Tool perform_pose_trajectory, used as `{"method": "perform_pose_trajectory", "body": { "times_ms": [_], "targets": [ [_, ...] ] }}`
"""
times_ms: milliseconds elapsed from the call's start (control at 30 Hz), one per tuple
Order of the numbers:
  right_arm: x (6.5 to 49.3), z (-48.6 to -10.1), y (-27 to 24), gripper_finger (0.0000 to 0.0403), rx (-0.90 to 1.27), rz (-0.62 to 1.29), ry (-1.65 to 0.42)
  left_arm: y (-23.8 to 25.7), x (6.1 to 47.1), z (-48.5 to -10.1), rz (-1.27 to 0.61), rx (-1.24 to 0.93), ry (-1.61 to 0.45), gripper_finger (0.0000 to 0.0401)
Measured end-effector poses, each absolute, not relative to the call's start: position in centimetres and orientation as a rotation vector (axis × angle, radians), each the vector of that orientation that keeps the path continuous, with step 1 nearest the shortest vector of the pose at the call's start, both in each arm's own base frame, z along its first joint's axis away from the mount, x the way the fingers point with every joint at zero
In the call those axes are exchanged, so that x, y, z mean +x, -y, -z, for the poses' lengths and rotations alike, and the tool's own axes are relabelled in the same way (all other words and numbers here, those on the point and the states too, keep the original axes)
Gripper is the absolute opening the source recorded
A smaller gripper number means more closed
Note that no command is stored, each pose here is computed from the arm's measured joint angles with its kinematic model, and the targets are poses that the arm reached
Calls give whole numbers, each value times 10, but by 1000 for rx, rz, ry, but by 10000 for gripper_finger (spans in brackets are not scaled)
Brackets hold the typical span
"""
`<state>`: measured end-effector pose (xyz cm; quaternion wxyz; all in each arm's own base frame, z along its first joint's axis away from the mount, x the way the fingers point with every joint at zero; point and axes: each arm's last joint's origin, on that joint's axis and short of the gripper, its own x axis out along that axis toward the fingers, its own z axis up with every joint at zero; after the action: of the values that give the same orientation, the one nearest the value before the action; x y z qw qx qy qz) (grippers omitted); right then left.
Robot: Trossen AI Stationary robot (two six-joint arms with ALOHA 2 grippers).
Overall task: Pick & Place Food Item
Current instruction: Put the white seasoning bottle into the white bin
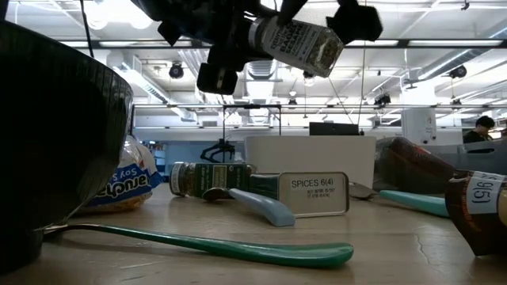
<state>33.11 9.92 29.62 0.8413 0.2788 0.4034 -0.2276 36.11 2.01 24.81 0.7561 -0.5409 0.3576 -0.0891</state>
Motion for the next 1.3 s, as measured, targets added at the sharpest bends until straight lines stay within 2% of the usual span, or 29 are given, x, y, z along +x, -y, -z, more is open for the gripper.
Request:
{"method": "perform_pose_trajectory", "body": {
  "times_ms": [300, 633, 900, 1300],
  "targets": [
    [302, -329, -95, 366, 680, 504, -823, -32, 367, -285, 160, -1026, -748, 190],
    [247, -371, -74, 366, 713, 561, -772, -69, 361, -325, -114, -727, -783, 190],
    [207, -393, -56, 366, 663, 636, -662, -100, 373, -304, -265, -686, -980, 190],
    [189, -390, -48, 367, 558, 702, -696, -113, 409, -279, -291, -542, -1128, 190]
  ]
}}
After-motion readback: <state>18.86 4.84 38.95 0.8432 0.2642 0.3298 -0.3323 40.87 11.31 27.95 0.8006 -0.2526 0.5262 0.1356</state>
